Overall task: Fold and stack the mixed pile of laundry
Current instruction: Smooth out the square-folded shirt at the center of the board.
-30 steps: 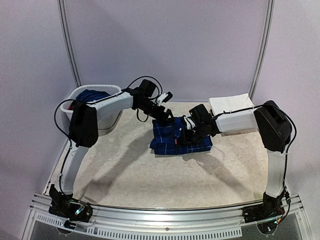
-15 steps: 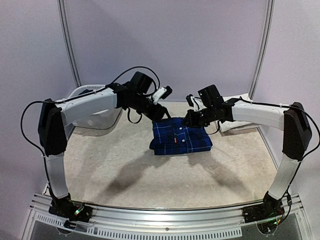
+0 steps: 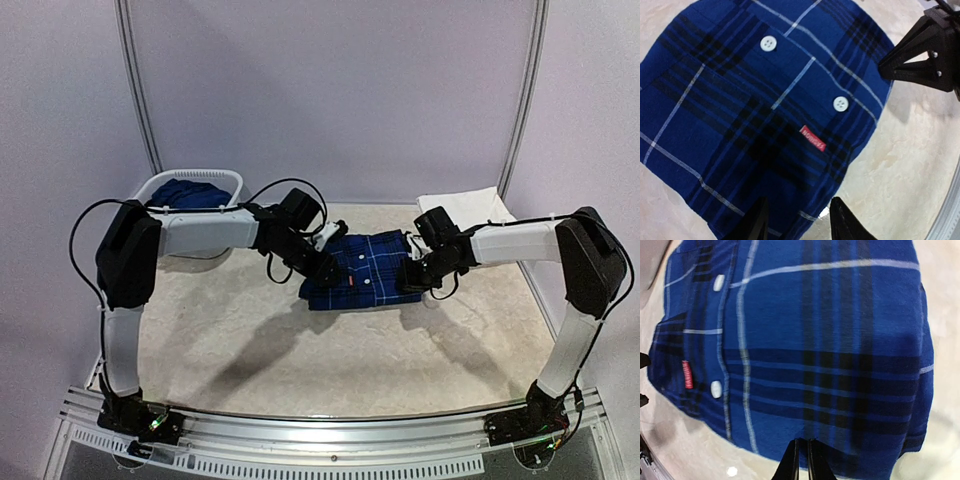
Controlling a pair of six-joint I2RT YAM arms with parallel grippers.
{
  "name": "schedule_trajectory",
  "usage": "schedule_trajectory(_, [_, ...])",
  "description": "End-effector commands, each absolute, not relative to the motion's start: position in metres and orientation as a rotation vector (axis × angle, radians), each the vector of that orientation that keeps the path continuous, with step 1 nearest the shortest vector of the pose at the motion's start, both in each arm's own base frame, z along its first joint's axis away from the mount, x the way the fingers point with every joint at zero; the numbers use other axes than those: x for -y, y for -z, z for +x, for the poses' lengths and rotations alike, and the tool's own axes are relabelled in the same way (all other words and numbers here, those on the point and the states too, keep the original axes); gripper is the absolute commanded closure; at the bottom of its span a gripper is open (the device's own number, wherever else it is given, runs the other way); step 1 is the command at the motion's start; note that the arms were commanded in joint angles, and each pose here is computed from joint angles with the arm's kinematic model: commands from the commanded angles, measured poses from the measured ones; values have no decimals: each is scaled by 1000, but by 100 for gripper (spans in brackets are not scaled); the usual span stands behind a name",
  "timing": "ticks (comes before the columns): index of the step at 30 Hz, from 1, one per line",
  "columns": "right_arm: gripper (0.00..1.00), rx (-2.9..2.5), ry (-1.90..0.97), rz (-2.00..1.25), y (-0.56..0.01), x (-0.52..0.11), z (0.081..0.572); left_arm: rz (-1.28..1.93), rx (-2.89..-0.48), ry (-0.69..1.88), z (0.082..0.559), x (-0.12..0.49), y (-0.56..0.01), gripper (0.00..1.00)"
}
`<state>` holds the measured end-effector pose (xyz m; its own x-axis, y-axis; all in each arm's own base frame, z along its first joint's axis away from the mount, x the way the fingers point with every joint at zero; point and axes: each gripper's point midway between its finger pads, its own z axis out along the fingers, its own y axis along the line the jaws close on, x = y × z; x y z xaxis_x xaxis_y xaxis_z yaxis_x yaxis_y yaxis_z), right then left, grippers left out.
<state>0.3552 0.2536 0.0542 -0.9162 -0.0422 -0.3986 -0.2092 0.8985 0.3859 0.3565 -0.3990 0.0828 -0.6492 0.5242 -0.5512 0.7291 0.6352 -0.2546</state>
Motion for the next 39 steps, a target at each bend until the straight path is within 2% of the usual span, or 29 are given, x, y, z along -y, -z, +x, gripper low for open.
schedule_trajectory(1, [93,-2705,-587,-206,-30,-253,350,984,-2486,562,353,389,-46,57])
schedule_trajectory(7, [93,-2753,-569,-195,-9,-251,339,991,-2572,486,347,371,-4,59])
schedule_trajectory(11, [93,-2796,-515,-179,5,-253,327,990,-2591,412,346,357,4,59])
schedule_trajectory(16, [93,-2816,-437,-136,4,-258,314,984,-2575,342,348,342,-7,59])
schedule_trajectory(23, [94,-2742,-256,-94,-39,-260,319,958,-2499,293,354,334,-44,58])
schedule_trajectory(28, [93,-2685,-181,-99,-71,-262,322,951,-2421,241,358,333,-78,49])
schedule_trajectory(37, [88,-2597,-18,30,-127,-235,330,987,-2203,88,350,340,-153,22])
schedule_trajectory(39, [87,-2569,-9,56,-140,-229,331,981,-2136,27,348,340,-176,11])
